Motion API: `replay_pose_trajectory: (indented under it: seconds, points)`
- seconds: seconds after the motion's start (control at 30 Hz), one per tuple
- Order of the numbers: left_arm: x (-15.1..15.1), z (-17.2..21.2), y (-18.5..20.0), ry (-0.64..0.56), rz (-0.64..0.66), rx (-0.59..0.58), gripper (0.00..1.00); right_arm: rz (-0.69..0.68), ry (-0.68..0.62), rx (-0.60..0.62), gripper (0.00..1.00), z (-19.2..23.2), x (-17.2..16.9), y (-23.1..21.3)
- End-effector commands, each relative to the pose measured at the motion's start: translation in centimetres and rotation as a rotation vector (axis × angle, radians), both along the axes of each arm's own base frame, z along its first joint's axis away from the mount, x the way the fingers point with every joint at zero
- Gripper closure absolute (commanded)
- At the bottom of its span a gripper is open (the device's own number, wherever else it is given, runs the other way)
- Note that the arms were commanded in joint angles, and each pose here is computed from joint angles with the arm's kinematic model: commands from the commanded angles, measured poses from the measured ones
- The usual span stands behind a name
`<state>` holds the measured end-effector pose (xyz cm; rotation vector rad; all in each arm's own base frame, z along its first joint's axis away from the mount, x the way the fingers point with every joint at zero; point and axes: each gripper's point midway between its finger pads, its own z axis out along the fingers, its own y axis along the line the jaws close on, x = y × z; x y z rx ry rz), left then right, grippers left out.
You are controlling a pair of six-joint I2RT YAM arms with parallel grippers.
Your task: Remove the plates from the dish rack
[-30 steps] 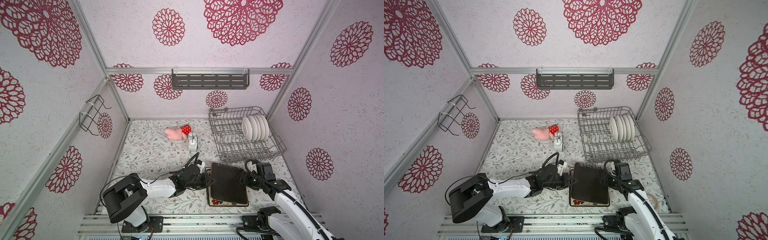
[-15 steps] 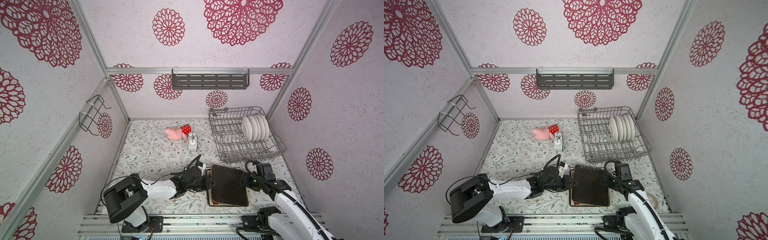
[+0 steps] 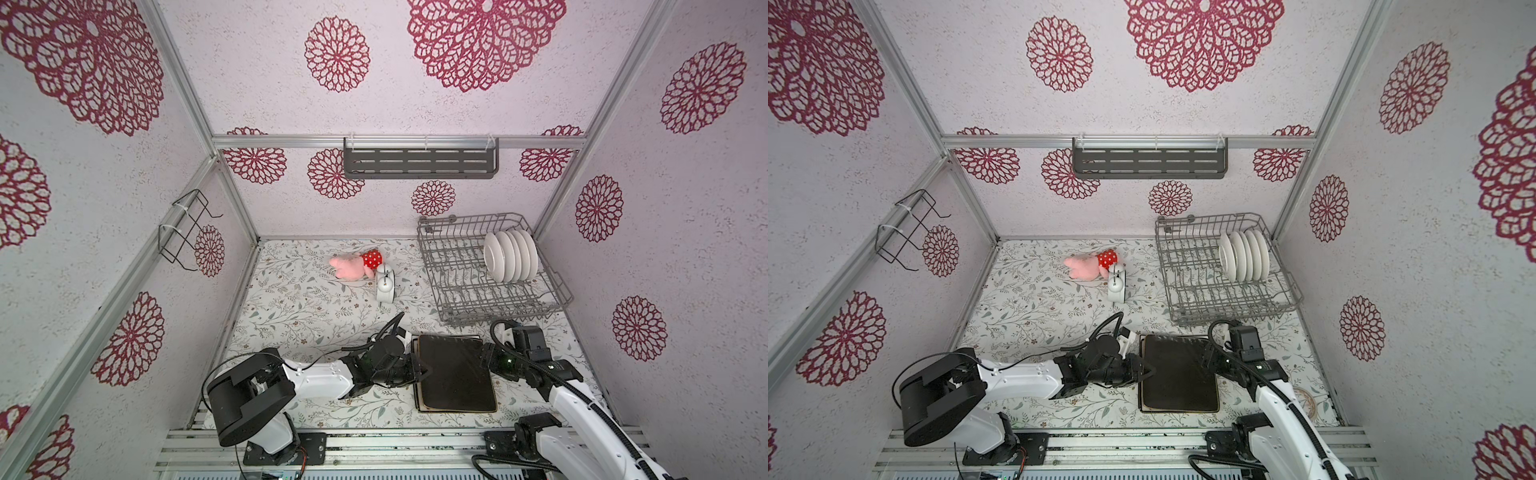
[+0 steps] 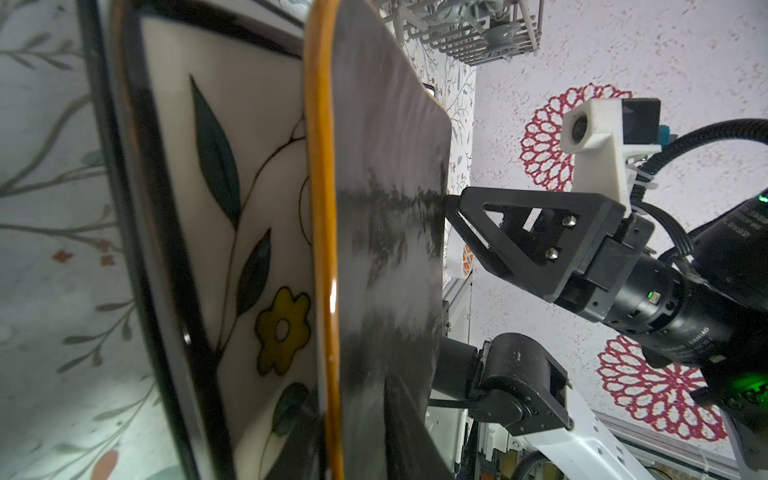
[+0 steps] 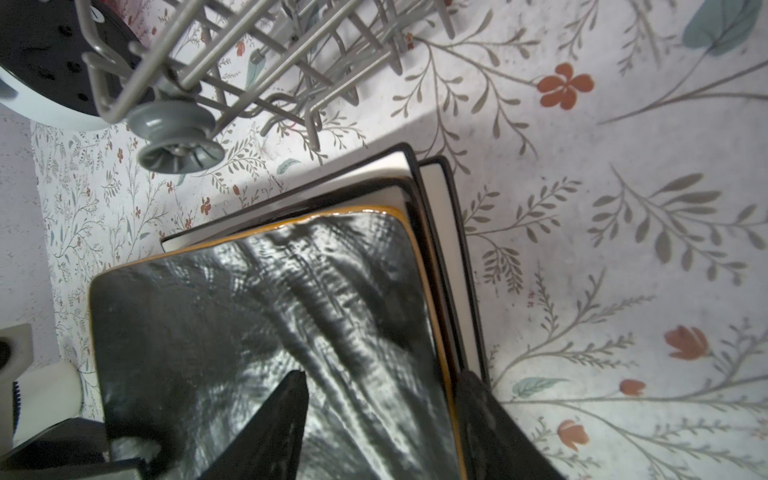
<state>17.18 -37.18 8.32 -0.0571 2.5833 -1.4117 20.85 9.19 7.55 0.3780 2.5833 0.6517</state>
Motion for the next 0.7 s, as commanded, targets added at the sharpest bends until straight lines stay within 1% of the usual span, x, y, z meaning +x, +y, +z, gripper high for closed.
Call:
replay_pose_trajectory:
  seconds: [0.0,0.37,0.67]
  points:
    - [0.21,2.59,-1.10,-0.061,-0.016,-0.067,0.74,0.028,-0.054,0.053,0.40,1.69,0.86,1.09]
    - [0.16,2.12,-1.14,-0.052,-0.022,-0.055,0.72,0.032,-0.051,0.061,0.41,1.50,0.98,1.35]
    - [-0.07,1.84,-1.02,-0.045,-0.025,-0.047,0.66,0.032,-0.044,0.051,0.41,1.20,0.84,1.21]
